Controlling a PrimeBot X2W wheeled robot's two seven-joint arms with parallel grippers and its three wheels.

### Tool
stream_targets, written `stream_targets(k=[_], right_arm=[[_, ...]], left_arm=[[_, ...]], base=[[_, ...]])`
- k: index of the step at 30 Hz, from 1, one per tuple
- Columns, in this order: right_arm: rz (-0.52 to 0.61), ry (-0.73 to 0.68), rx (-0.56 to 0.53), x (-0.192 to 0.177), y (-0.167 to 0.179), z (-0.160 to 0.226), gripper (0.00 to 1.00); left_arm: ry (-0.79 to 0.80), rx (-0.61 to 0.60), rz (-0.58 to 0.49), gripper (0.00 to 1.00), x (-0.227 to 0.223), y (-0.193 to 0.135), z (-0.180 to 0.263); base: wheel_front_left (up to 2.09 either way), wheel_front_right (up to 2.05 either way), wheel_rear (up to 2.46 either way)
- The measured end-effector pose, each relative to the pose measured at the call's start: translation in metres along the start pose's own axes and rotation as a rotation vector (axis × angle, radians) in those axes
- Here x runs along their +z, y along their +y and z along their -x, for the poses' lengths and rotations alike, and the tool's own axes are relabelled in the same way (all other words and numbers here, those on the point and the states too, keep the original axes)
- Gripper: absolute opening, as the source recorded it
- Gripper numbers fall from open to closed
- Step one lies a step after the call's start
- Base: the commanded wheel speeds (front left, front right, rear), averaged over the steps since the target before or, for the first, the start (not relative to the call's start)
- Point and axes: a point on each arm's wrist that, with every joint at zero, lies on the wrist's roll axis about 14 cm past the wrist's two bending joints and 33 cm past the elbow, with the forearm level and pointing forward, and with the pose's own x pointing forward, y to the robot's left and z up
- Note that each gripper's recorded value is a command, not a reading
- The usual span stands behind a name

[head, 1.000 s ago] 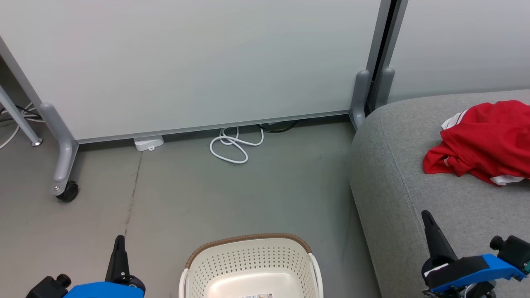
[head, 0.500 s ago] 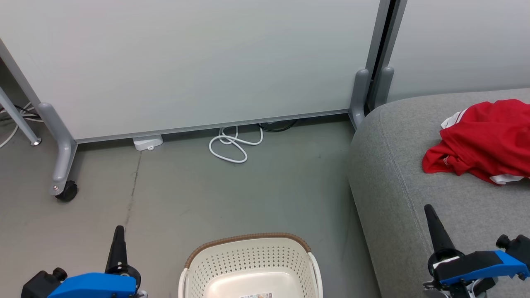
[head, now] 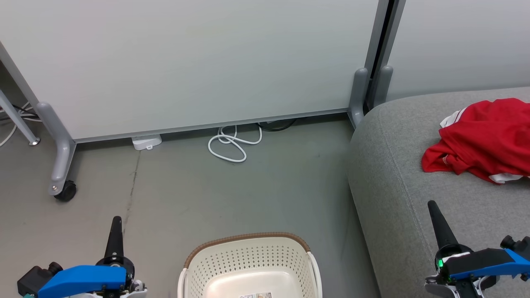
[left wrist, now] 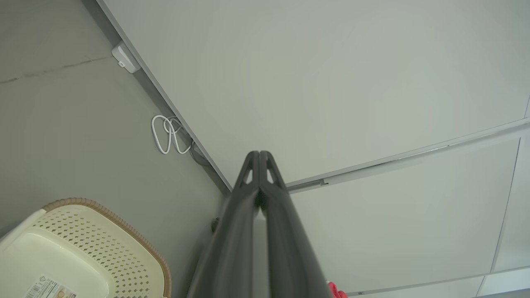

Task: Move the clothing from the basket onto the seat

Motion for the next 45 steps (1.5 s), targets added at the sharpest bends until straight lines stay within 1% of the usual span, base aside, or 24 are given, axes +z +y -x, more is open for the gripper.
stream_targets(k=[20,45], right_arm=[[-0.188,-0.021,0.02,0.007,0.004,-0.003,0.0],[-0.383,-0.04,0.051,0.015,0.009,-0.006,0.0]], left_arm=[[0.01,-0.042,0.158,0.0,0.002,-0.014,-0.008],[0.019,-0.096,0.324,0.0,0.007,-0.03,-0.015]], base=[[0.0,0.0,0.0],[0.0,0.0,0.0]])
